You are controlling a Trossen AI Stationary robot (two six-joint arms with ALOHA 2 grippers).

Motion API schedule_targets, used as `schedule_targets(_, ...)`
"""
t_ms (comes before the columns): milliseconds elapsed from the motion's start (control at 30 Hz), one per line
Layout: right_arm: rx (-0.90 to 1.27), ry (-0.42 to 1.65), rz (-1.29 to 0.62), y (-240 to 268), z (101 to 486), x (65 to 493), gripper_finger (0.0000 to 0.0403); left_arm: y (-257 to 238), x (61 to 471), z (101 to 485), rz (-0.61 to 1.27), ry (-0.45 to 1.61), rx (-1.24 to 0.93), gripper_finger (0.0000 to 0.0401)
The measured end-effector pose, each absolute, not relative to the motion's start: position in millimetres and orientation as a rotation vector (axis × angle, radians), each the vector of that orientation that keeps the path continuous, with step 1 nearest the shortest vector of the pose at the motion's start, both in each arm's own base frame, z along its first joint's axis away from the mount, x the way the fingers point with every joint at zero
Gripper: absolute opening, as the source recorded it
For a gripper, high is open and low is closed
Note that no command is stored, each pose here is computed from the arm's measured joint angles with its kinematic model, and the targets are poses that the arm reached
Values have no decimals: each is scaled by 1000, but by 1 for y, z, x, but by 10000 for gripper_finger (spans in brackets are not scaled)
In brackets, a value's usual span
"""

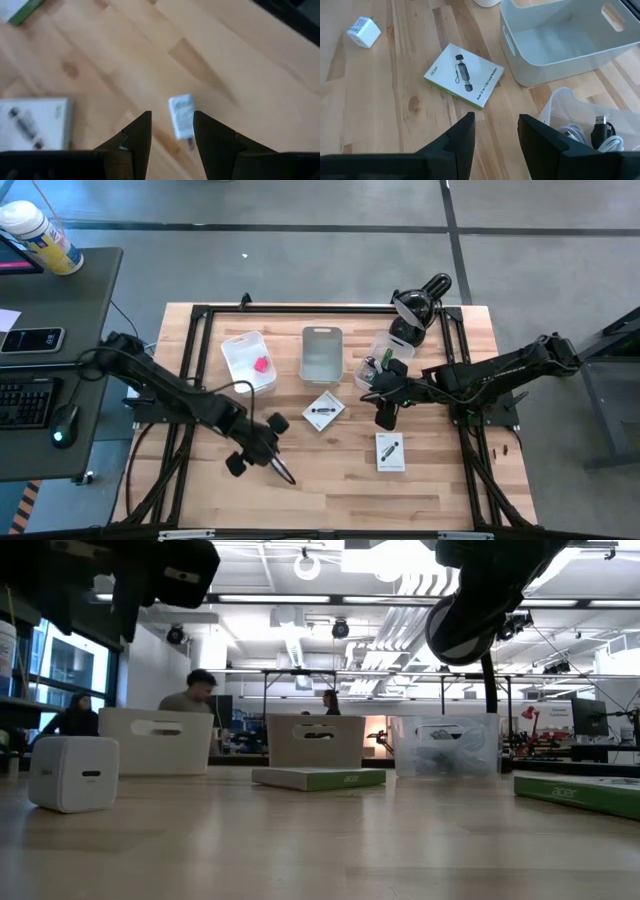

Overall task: Pick and place items into bin
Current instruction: Put the white charger adapter into the white bin

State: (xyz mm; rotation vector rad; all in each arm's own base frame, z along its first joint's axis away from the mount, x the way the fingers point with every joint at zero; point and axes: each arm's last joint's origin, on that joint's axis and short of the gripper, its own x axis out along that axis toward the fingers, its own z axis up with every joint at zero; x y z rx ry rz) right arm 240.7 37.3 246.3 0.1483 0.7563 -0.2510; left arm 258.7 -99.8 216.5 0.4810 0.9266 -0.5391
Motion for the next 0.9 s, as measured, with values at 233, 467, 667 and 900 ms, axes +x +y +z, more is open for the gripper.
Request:
schedule_targets(233,148,757,-251,37,246,241,139,-111,266,196,-584,974,494,134)
schedule_targets(467,147,759,-250,37,246,240,139,-114,275,184,-570,978,468,134)
schedule_targets(667,149,760,-245,38,246,240,139,-115,277,181,-565,981,448,134)
schedule_targets(900,158,758,-249,38,246,241,139,-115,278,177,-551,998,469,134)
